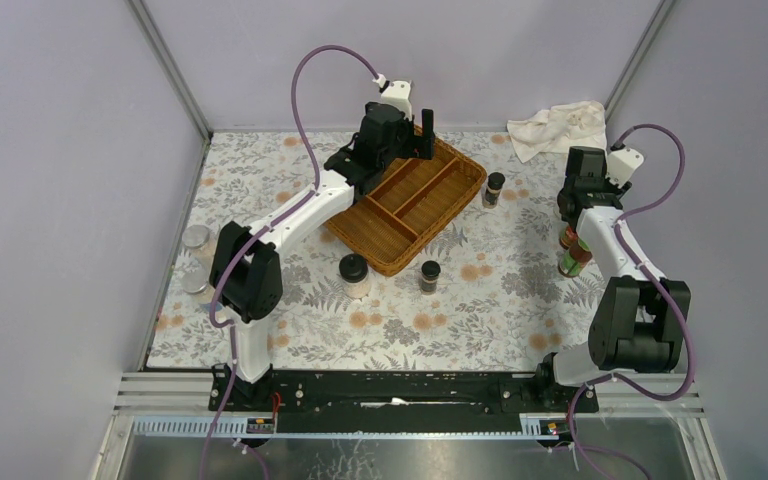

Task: Organize the condiment bottles
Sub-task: Pick up the bottle from the center of the board, then place the bottle in the storage box.

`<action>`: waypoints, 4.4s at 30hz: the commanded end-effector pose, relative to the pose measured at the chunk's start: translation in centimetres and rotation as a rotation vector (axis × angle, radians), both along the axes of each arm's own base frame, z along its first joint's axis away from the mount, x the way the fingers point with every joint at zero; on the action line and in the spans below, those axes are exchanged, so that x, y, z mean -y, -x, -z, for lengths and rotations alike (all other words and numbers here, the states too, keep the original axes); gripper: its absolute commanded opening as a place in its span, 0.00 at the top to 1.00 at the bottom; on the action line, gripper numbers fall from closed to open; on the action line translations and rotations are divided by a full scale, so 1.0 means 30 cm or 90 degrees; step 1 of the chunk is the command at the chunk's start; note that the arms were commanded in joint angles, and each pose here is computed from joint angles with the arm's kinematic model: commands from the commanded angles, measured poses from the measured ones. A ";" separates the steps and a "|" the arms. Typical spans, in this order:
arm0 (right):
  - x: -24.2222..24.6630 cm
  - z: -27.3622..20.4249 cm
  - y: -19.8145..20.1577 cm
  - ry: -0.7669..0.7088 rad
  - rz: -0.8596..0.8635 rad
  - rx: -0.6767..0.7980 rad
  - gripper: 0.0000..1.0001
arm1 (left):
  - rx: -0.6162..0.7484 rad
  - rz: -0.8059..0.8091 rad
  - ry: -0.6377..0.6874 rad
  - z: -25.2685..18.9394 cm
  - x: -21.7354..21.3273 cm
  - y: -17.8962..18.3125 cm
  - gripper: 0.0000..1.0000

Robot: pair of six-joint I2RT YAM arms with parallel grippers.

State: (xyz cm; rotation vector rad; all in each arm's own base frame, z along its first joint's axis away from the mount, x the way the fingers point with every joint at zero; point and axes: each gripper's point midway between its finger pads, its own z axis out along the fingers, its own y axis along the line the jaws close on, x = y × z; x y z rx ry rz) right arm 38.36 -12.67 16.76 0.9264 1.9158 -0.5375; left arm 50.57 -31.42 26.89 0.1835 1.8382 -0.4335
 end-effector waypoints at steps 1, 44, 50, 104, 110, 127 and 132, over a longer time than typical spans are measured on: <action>0.011 0.003 -0.014 -0.002 0.011 0.007 0.52 | 0.016 0.000 -0.001 0.014 0.017 -0.012 0.01; -0.016 -0.041 -0.050 -0.016 -0.029 0.034 1.00 | 0.013 -0.001 0.003 0.022 0.018 -0.012 0.01; -0.025 -0.065 -0.057 -0.020 -0.041 0.044 1.00 | 0.016 -0.005 0.001 0.016 0.013 -0.012 0.01; -0.452 -0.385 -0.161 0.042 -0.297 0.101 1.00 | 0.102 -0.167 0.012 -0.280 -0.225 0.014 0.01; -0.558 -0.422 -0.159 0.050 -0.342 0.106 1.00 | 0.113 -0.223 0.013 -0.335 -0.312 0.011 0.01; -0.903 -0.500 -0.130 0.072 -0.487 0.119 1.00 | 0.129 -0.339 0.044 -0.455 -0.572 -0.002 0.01; -1.010 -0.502 -0.123 0.078 -0.535 0.115 1.00 | 0.136 -0.356 0.045 -0.484 -0.645 -0.012 0.01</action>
